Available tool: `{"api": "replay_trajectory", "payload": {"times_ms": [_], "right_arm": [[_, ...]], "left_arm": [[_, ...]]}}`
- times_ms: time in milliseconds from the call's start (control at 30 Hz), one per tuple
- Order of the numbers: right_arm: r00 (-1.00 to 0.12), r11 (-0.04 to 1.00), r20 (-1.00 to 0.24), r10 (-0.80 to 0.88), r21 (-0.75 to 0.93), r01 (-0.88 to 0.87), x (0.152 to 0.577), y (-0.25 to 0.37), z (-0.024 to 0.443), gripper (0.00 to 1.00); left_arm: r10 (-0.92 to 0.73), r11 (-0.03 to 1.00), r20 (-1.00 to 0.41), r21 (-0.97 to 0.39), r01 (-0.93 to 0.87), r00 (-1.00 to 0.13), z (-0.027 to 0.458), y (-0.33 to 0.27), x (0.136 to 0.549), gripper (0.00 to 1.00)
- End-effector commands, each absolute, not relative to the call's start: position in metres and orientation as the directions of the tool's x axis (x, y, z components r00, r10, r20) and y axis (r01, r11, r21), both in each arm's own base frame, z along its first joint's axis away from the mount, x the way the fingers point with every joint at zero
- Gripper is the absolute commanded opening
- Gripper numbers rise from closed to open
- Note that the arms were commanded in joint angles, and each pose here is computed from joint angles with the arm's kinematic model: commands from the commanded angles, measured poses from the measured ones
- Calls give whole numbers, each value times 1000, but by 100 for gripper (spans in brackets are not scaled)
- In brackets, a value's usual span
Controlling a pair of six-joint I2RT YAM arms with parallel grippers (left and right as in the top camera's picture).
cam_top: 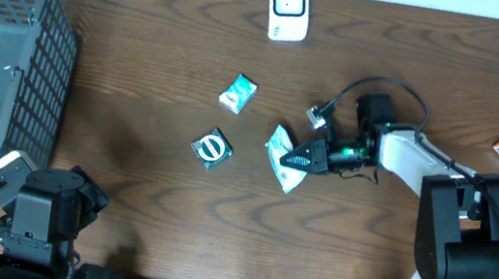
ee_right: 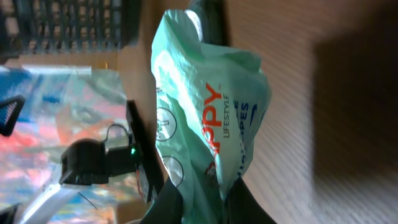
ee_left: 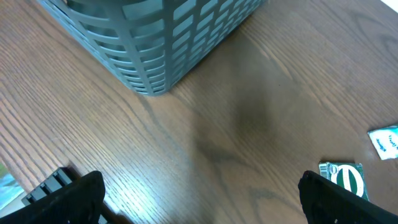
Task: Scan the item barcode
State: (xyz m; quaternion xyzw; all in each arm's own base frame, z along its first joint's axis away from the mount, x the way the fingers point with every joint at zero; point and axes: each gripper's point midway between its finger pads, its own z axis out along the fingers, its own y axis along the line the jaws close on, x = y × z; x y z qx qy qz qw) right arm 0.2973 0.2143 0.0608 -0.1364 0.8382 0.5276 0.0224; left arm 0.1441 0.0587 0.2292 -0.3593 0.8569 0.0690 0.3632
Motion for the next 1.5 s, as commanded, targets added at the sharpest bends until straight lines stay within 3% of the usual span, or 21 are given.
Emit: {"api": "replay_trajectory", "payload": {"times_ms": [0,67,133,500,567,800,1133,1333,1467], "right_arm": [[-997,543,-5,-76,838,-46,301,195,36,3],[-999,611,15,-38,791,-12,304,185,24,15],[-1000,644,25,-9,765,13,308,177,19,33],[-980,818,133,150,540,199,320,113,18,43],[-985,864,128,119,475,167,325,102,36,48],[-995,874,102,2,483,51,327,119,61,66],[-1000,868,27,-16,496,0,330,153,33,78],[-1000,843,16,-5,539,5,322,161,13,79],[-1000,822,13,-27,569,-15,312,170,5,74]], "left_arm": [[-572,718,-678,-142,-682,-461,230,62,143,98],[-572,718,-678,-142,-681,-461,230,62,143,98],[-572,718,-678,-142,-682,-461,230,62,143,98],[-572,718,-678,-142,-682,-461,230,62,143,98],[-572,718,-678,-142,-682,-461,230,62,143,98],[-572,718,-678,-142,-681,-461,230,62,143,98],[-572,718,-678,-142,-681,-461,230,62,143,98],[-572,718,-678,-142,-682,-461,230,62,143,98],[-572,718,-678,-142,-681,-461,230,62,143,98]]}}
